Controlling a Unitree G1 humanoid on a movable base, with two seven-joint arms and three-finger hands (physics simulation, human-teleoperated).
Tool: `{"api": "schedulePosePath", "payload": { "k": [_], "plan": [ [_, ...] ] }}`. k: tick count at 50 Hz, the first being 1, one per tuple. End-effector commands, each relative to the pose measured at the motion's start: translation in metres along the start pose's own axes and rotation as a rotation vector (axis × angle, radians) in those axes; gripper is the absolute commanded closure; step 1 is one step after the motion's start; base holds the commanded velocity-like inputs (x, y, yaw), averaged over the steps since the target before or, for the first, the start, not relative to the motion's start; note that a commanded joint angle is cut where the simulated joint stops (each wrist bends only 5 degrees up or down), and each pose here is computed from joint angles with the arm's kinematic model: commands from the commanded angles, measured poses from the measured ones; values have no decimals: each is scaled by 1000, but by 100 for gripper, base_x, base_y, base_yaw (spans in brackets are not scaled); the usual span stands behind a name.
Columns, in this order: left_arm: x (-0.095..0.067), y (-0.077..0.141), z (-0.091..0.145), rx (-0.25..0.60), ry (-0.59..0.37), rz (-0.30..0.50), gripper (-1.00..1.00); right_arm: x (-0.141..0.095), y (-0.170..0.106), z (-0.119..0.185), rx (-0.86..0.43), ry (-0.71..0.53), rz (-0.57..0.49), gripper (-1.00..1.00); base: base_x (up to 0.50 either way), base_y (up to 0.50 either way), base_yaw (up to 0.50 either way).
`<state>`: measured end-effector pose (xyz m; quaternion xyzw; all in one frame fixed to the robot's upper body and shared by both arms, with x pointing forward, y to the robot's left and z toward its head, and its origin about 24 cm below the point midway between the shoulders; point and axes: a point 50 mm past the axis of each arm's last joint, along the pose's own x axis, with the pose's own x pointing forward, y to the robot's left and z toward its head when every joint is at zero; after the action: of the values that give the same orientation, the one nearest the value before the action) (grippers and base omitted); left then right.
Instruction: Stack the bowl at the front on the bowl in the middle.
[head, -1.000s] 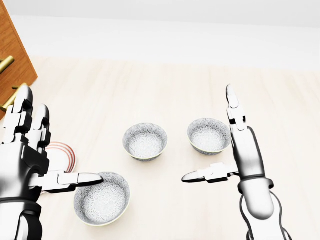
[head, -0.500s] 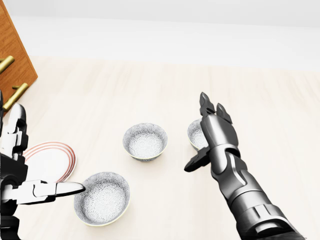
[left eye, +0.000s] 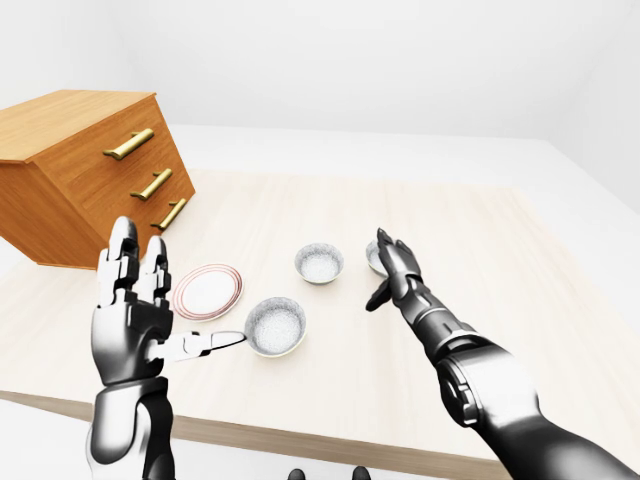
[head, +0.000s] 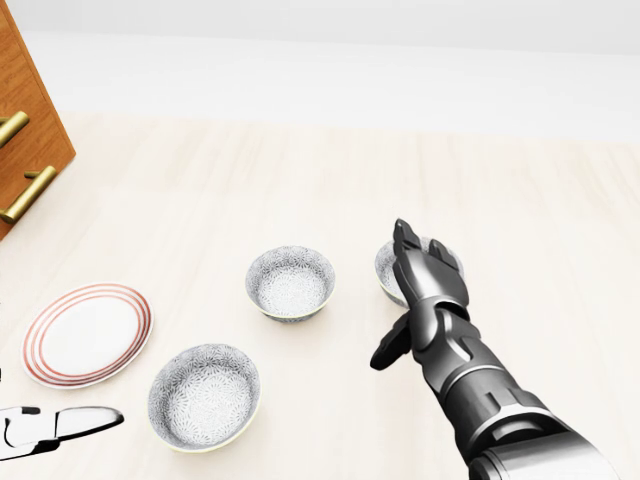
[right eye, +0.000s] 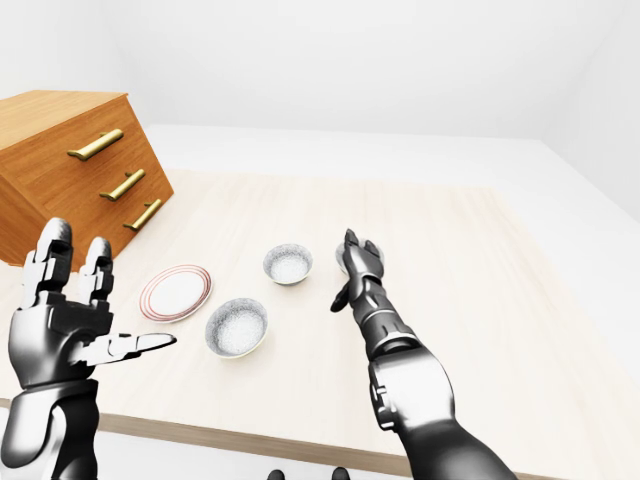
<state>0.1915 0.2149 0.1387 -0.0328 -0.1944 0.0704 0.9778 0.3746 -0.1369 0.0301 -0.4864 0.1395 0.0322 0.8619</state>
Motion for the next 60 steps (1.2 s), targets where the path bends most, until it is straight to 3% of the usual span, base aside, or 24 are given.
{"api": "schedulePosePath", "payload": {
  "k": [1,4,13,22,24,25,27,28,42,60],
  "plan": [
    [-9,8,3,7,1,25,-100,-2,6,-14,7,109,35,-100,0,0,0],
    [-19,10,16,14,-31,32,-100,-2,5,-17,7,118,33,-100,0,0,0],
    [-29,11,32,22,-84,34,-100,-2,3,-14,-31,104,21,-100,0,0,0],
    [-35,18,35,38,-85,45,-100,-1,4,-9,-102,75,11,-100,0,0,0],
    [-38,20,35,41,-81,49,-100,-1,2,-7,-131,63,0,-59,0,0,0],
    [-38,21,36,42,-81,51,-100,-1,1,-7,-141,60,-5,-51,0,0,0],
    [-40,22,37,45,-83,54,-100,0,-1,-6,-153,56,-14,12,0,0,0],
    [-41,23,37,46,-83,57,-100,0,-2,-5,-181,47,-16,100,0,0,0],
    [-37,44,16,24,-13,97,-100,3,-15,-3,-231,28,-102,100,0,0,0],
    [-44,45,23,22,-33,96,-100,3,-18,-1,-251,21,-116,100,0,0,0]
  ]
}}
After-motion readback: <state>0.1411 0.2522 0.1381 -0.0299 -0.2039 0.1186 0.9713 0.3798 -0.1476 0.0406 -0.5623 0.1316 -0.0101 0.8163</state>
